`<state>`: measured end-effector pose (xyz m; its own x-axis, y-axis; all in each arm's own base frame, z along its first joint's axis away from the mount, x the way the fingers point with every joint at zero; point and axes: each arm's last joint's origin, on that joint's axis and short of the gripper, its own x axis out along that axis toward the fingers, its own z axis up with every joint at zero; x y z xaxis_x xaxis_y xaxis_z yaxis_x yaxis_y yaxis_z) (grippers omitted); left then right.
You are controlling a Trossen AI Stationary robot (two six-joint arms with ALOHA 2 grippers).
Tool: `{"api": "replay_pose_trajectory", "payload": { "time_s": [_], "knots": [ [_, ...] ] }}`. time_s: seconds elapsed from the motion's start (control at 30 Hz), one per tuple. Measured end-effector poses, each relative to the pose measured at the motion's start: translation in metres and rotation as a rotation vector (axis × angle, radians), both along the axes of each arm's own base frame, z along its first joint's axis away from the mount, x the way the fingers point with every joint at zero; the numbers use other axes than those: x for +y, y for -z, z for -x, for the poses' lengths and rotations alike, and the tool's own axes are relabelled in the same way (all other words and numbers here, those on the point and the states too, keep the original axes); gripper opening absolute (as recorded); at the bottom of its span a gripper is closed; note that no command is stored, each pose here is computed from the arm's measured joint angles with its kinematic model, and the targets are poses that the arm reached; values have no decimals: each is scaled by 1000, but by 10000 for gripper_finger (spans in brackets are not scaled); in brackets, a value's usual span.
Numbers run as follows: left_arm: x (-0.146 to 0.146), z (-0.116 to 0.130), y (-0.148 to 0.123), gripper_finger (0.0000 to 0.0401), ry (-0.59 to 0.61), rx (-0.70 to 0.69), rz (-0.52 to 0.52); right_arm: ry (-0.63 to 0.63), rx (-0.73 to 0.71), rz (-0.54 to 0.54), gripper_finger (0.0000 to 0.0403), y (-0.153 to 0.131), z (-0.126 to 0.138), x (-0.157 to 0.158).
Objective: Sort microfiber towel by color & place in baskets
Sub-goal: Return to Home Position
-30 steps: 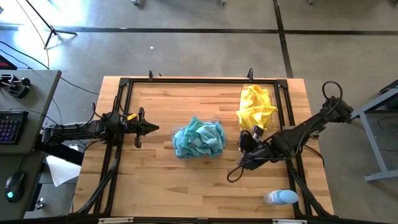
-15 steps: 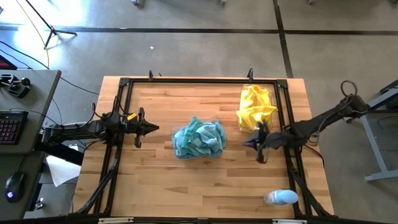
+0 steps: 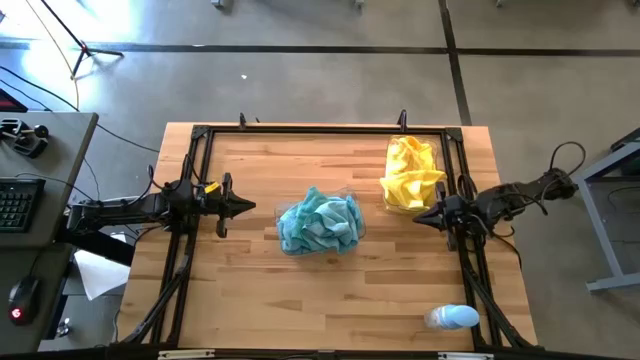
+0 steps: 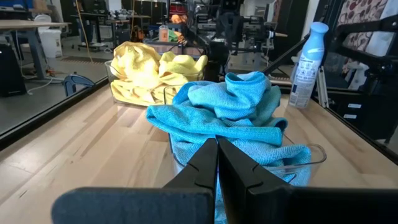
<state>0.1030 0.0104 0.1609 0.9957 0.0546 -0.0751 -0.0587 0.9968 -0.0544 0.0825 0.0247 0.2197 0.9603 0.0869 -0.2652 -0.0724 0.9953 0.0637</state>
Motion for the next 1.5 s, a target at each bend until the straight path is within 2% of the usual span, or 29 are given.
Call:
{"api": "replay_pose_trajectory", "payload": {
  "time_s": [0.2,0.27,0.33,0.43,0.73,0.97,1.07,1.13,1.5],
  "knots": [
    [0,0,0,0,1,-1,-1,-60,-43,-21,0,36,0,2],
    [0,0,0,0,0,-1,0,-58,-98,-49,0,45,-4,3],
    [0,0,0,0,1,-1,0,-60,-166,-48,0,48,-7,4],
    [0,0,0,0,2,-1,0,-23,-210,16,0,45,-8,2],
    [0,0,0,0,2,-1,0,115,-193,106,0,47,-9,-12],
    [0,0,0,0,2,-1,0,4,-176,39,0,48,-9,-11],
    [0,0,0,0,2,-1,0,-9,-97,1,0,50,-6,-11],
    [0,0,0,0,1,-1,0,-6,-6,-17,0,53,-3,-12],
    [0,0,0,0,0,-1,0,56,-12,14,0,53,-3,-14]
  ]
}}
